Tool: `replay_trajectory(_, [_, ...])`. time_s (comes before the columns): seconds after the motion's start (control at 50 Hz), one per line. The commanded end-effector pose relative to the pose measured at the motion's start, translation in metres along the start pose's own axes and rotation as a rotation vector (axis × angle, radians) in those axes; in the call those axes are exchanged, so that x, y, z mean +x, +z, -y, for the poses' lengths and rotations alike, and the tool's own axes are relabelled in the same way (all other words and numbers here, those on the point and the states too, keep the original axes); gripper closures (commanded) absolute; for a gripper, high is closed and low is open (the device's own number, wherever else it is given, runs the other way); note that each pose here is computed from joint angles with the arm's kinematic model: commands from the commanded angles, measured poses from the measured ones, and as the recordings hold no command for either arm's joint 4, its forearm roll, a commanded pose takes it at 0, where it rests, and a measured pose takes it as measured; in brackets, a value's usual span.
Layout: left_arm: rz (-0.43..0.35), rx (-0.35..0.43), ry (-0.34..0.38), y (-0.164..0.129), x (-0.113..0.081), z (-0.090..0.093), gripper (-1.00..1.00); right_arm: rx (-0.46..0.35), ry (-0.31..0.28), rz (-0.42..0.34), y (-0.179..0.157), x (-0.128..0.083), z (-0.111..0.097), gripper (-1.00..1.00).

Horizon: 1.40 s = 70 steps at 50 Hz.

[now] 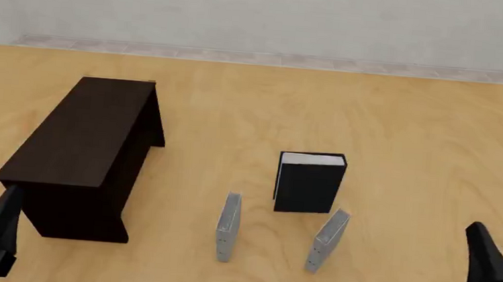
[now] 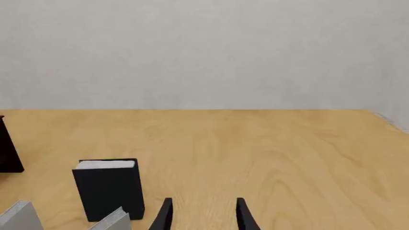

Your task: Pick up the book in the middle and place it on the cabinet shelf.

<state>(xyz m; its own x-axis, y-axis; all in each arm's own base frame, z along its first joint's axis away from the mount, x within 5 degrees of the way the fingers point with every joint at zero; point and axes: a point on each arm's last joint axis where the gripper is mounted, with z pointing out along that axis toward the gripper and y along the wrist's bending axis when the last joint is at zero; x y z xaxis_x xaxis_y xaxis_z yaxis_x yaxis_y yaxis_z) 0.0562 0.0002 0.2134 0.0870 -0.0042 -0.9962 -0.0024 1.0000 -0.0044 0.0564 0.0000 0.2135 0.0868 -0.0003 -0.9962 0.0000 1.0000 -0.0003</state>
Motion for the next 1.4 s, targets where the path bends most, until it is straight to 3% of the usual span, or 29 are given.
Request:
replay_trajectory(0.02, [-0.002, -0.013, -0.025, 0.0, 0.0, -0.001, -1.0, 0.0, 0.002, -0.002, 0.001, -0.001, 0.0, -1.0])
replay_trajectory(0.24, [-0.025, 0.001, -0.049, 0.013, -0.002, 0.0, -1.0, 0.0, 0.0, -0.002, 0.0, -0.003, 0.0, -1.0])
replay_trajectory(0.32, [-0.021, 0.02, -0.052, 0.023, -0.013, 0.002, -1.0, 0.0, 0.0, -0.002, 0.001, -0.001, 0.0, -1.0])
replay_trajectory(0.48, [-0.007, 0.094, -0.015, 0.04, -0.025, 0.009, -1.0, 0.0, 0.0, -0.002, 0.002, -0.001, 0.0, -1.0])
replay_trajectory(0.56, [-0.048, 0.117, 0.053, 0.061, -0.023, 0.014, -1.0, 0.0, 0.0, -0.002, 0.001, -0.001, 0.0, -1.0])
replay_trajectory(0.68, [-0.048, 0.149, 0.058, 0.075, -0.032, 0.019, -1.0, 0.0, 0.0, -0.002, 0.001, -0.001, 0.0, -1.0])
replay_trajectory(0.8, [-0.066, 0.201, 0.062, 0.092, -0.039, 0.029, -1.0, 0.0, 0.001, -0.002, 0.002, -0.001, 0.0, -1.0])
replay_trajectory(0.88, [-0.12, 0.284, 0.057, 0.103, -0.038, 0.045, -1.0, 0.0, 0.001, -0.002, 0.002, -0.001, 0.0, -1.0])
replay_trajectory(0.9, [-0.158, 0.34, 0.0, 0.109, -0.044, 0.057, -1.0, 0.0, 0.001, -0.002, 0.001, -0.001, 0.0, -1.0])
replay_trajectory(1.08, [-0.132, 0.446, 0.002, 0.115, -0.07, 0.079, -1.0, 0.0, 0.001, -0.002, 0.002, -0.001, 0.0, -1.0])
replay_trajectory(1.16, [-0.132, 0.448, -0.004, 0.122, -0.075, 0.082, -1.0, 0.0, 0.001, -0.002, 0.002, -0.001, 0.0, -1.0])
replay_trajectory(1.2, [-0.147, 0.464, 0.028, 0.127, -0.074, 0.088, -1.0, 0.0, 0.001, -0.002, 0.002, -0.001, 0.0, -1.0])
replay_trajectory(1.22, [-0.173, 0.429, 0.054, 0.141, -0.068, 0.087, -1.0, 0.0, 0.001, -0.002, 0.002, -0.001, 0.0, -1.0])
replay_trajectory(1.24, [-0.164, 0.448, 0.032, 0.138, -0.07, 0.09, -1.0, 0.0, 0.001, -0.002, 0.002, -0.001, 0.0, -1.0])
replay_trajectory(1.26, [-0.161, 0.467, 0.083, 0.141, -0.071, 0.095, -1.0, 0.0, 0.001, -0.002, 0.002, -0.001, 0.0, -1.0])
replay_trajectory(1.32, [-0.177, 0.471, 0.048, 0.146, -0.074, 0.099, -1.0, 0.0, 0.001, -0.002, 0.002, -0.001, 0.0, -1.0])
replay_trajectory(1.4, [-0.187, 0.48, 0.077, 0.157, -0.077, 0.106, -1.0, -0.001, 0.001, -0.002, 0.003, -0.001, 0.0, -1.0])
